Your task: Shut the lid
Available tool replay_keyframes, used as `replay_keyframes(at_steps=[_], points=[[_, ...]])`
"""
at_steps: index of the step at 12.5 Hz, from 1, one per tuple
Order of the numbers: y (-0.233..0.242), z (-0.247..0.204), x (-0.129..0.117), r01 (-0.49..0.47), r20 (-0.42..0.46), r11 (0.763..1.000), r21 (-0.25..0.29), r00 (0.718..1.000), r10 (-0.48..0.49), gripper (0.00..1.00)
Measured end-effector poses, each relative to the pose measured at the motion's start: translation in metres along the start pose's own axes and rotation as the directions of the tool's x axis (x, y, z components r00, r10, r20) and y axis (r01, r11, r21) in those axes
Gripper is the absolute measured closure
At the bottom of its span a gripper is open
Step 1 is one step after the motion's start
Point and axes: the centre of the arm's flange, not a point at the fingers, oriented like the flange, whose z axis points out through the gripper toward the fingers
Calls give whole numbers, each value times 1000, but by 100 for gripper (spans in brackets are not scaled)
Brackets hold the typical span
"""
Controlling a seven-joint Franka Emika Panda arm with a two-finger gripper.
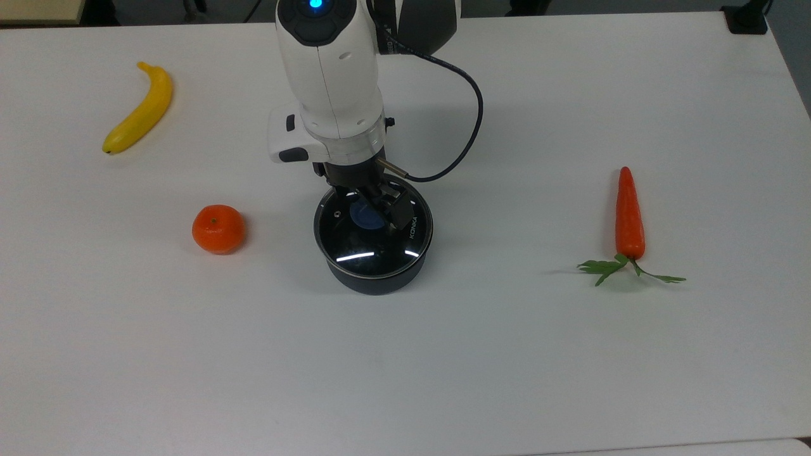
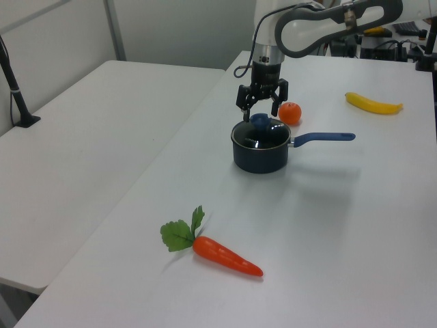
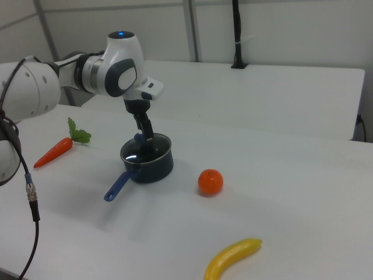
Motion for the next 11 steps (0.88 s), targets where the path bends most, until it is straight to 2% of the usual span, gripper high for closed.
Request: replay_keyframes(at_steps=[2,4,5,8,9,11], points=[[-1,-5,1,74,-8,997,4,997,-74,0],[1,-25,-3,188,-25,982,11,982,-187,0],[8,-42,-12,265,-18,964,0,964,-265,0],[47,-89,-38,462,81,885,-57,886,-457,0],[68,-109,-39,488,99,871,-59,871,-481,0],[106,-137,-38,509,108,859,-57,858,-502,0]])
